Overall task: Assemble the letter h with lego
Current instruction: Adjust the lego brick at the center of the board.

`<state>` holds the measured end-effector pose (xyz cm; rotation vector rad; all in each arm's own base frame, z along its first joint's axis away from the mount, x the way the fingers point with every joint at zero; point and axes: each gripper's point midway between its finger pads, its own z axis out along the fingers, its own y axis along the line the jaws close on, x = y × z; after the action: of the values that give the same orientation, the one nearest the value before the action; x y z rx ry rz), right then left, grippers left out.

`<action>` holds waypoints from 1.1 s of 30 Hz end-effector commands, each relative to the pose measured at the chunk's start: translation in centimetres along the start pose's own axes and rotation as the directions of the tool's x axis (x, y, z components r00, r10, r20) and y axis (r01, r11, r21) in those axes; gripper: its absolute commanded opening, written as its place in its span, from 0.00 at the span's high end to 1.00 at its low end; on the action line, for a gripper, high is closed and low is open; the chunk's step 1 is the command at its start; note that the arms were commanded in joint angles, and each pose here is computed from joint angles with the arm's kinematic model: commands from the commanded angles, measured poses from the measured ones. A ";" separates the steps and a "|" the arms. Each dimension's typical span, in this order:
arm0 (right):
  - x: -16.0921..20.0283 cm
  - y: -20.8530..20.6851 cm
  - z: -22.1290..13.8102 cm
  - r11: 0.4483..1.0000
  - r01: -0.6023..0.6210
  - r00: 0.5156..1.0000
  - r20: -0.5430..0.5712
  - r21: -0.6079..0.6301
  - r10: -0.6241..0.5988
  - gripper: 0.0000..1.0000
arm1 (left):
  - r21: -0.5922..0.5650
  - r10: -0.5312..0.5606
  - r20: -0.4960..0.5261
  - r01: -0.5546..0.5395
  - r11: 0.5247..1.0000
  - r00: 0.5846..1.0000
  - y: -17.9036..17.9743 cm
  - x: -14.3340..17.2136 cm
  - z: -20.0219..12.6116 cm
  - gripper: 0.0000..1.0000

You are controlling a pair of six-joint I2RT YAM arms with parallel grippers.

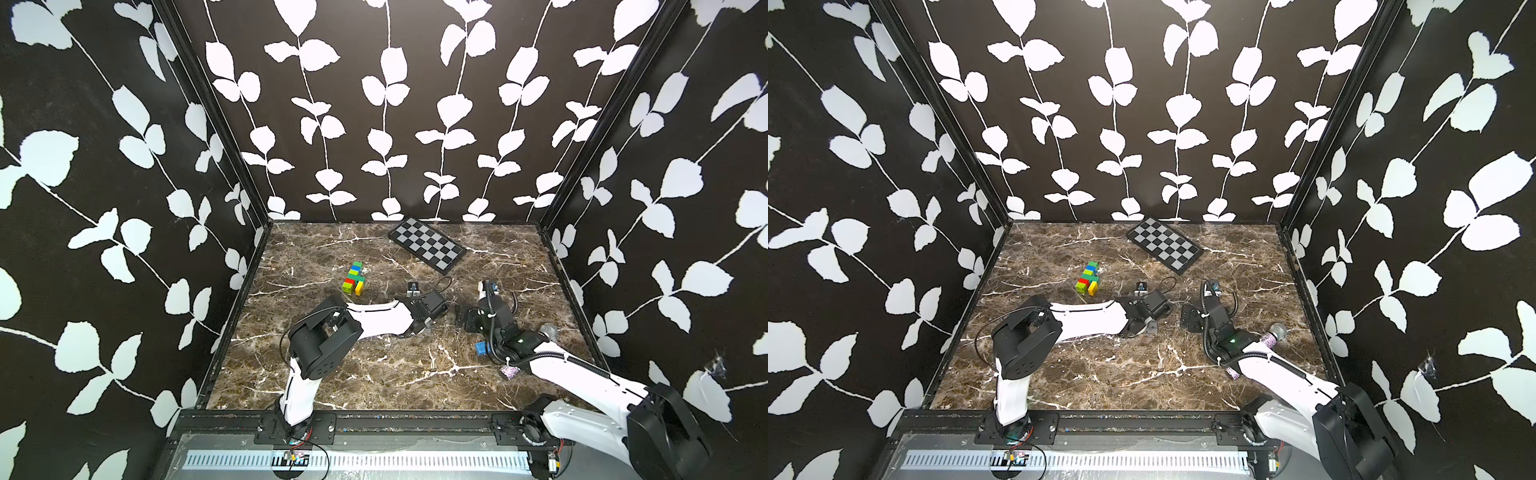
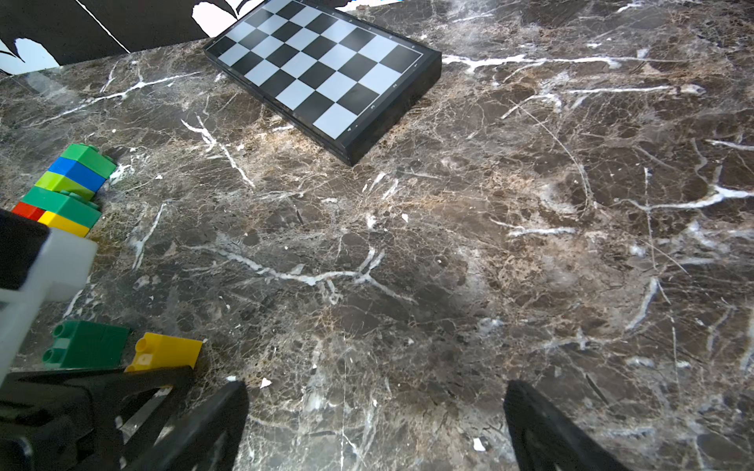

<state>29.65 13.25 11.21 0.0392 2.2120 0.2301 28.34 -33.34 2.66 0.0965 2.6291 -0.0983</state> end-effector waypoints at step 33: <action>-0.6 -1.1 -0.7 0.999 0.003 0.999 0.040 0.041 -0.005 0.02 | 0.034 0.028 -0.019 -0.028 0.999 0.999 -1.4 -1.7 -1.6 0.50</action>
<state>29.66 12.87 11.98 0.0419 2.1869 0.2163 28.93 -35.55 2.52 0.1685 2.6641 -0.1280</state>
